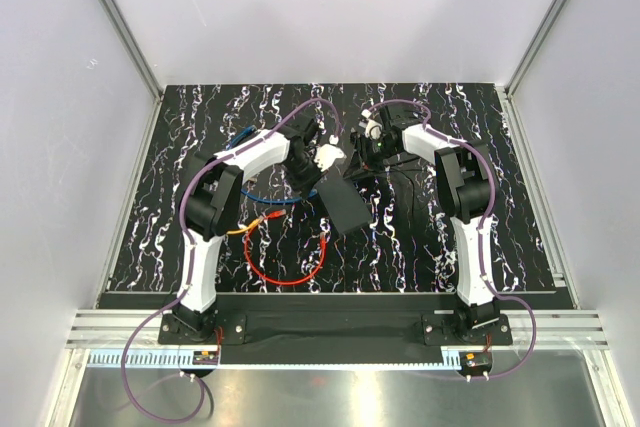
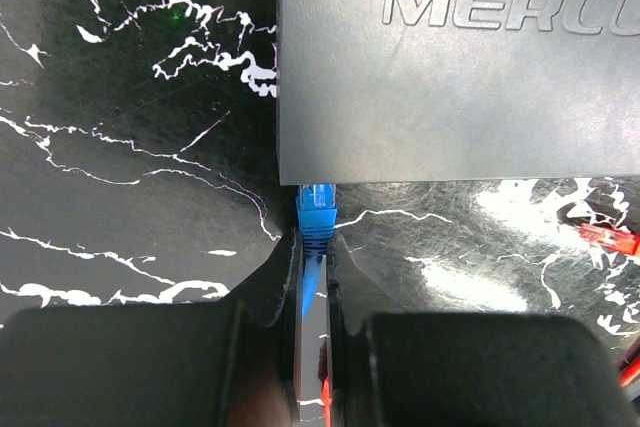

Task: Insert the plug into the switch port

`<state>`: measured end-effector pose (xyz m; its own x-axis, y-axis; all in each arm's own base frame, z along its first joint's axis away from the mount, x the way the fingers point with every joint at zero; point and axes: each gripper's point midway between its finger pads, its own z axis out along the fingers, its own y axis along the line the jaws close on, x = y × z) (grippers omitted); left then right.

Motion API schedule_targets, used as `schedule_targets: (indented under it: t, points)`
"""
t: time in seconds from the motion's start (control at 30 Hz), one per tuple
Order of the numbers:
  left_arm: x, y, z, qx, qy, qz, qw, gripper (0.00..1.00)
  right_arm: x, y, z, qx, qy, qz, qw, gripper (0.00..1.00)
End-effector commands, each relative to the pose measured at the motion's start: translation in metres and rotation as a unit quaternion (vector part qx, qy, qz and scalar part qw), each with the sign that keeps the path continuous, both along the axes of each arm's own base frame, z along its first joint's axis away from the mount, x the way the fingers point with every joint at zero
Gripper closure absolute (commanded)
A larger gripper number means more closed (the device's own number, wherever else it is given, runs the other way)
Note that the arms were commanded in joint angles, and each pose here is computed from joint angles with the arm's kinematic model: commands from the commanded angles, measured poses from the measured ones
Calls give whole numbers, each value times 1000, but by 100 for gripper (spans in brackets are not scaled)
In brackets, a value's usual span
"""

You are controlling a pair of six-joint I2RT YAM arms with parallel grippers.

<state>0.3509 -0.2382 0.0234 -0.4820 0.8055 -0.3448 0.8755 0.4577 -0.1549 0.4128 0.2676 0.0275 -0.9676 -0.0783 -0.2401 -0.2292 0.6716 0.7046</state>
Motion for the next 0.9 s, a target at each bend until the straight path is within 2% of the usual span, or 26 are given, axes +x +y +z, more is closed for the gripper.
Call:
schedule_targets:
  t: [0.0,0.47,0.87]
  points:
    - [49,-90,66,-156,-126,-45,979,100,-34,41,8,39,25,53,997,73]
    - [51,-121,65,-191,-118,-51,973,100,-44,49,4,65,62,46,995,75]
    - [59,-139,105,-232,-154,-41,960,100,-51,51,4,62,58,49,995,75]
